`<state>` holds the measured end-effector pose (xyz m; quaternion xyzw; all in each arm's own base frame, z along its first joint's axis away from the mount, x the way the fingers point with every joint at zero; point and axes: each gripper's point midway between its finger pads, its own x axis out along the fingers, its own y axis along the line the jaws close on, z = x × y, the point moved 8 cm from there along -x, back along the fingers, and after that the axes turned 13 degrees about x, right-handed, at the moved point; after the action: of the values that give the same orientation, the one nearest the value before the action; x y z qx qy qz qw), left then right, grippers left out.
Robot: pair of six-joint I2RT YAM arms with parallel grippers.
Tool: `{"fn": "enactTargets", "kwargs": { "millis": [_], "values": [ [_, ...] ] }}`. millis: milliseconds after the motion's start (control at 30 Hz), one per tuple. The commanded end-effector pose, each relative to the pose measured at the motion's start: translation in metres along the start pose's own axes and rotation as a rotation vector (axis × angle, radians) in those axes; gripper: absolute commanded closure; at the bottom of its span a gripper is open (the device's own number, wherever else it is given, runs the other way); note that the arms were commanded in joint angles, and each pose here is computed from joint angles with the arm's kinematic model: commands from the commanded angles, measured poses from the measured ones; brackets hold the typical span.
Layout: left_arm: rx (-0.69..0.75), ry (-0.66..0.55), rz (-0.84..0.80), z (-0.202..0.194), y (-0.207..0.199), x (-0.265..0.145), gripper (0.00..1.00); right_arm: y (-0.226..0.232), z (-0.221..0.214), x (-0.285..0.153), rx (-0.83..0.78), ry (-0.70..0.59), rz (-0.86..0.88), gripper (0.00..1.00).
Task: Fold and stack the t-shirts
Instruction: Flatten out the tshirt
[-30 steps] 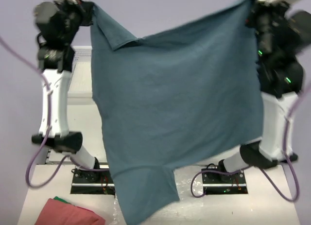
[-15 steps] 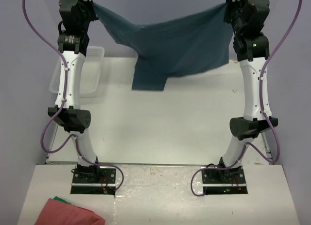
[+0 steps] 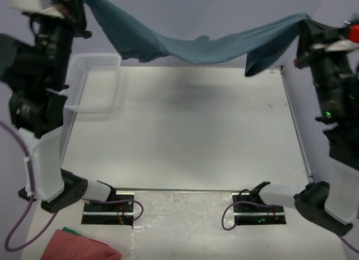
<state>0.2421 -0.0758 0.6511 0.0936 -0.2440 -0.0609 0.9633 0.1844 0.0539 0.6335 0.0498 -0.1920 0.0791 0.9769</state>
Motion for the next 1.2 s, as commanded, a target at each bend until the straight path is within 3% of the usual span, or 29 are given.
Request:
{"fn": "enactTargets", "kwargs": {
  "millis": [0,100,200,300,533,700,833,967,1167],
  "values": [
    [-0.075,-0.12,0.013,0.056,0.027,-0.065,1.0,-0.03,0.051,-0.064,0.036,-0.107,-0.072,1.0],
    [-0.126,-0.21,-0.023,0.084,0.036,-0.1,1.0,-0.037,0.053,-0.08,0.076,-0.101,-0.062,1.0],
    [-0.132,-0.208,-0.046,0.086,0.034,-0.1,1.0,-0.036,0.048,-0.078,0.071,-0.083,-0.073,1.0],
    [-0.122,-0.115,-0.086,0.055,0.015,-0.064,1.0,-0.022,0.041,-0.057,0.025,-0.075,-0.074,1.0],
    [0.009,0.135,-0.087,-0.066,-0.036,0.053,1.0,0.015,-0.003,0.046,-0.058,-0.023,-0.048,1.0],
    [-0.005,0.119,-0.056,-0.119,-0.011,0.108,1.0,0.006,-0.076,0.13,-0.048,0.088,-0.038,1.0],
    [0.03,0.123,-0.056,-0.166,-0.007,0.142,1.0,-0.019,-0.114,0.161,-0.038,0.147,-0.043,1.0],
    [0.036,0.051,-0.018,-0.162,0.009,0.149,1.0,-0.047,-0.124,0.17,-0.015,0.158,-0.061,1.0],
    [0.056,-0.027,0.004,-0.124,0.022,0.135,1.0,-0.074,-0.105,0.156,-0.024,0.126,-0.119,1.0]
  ]
}}
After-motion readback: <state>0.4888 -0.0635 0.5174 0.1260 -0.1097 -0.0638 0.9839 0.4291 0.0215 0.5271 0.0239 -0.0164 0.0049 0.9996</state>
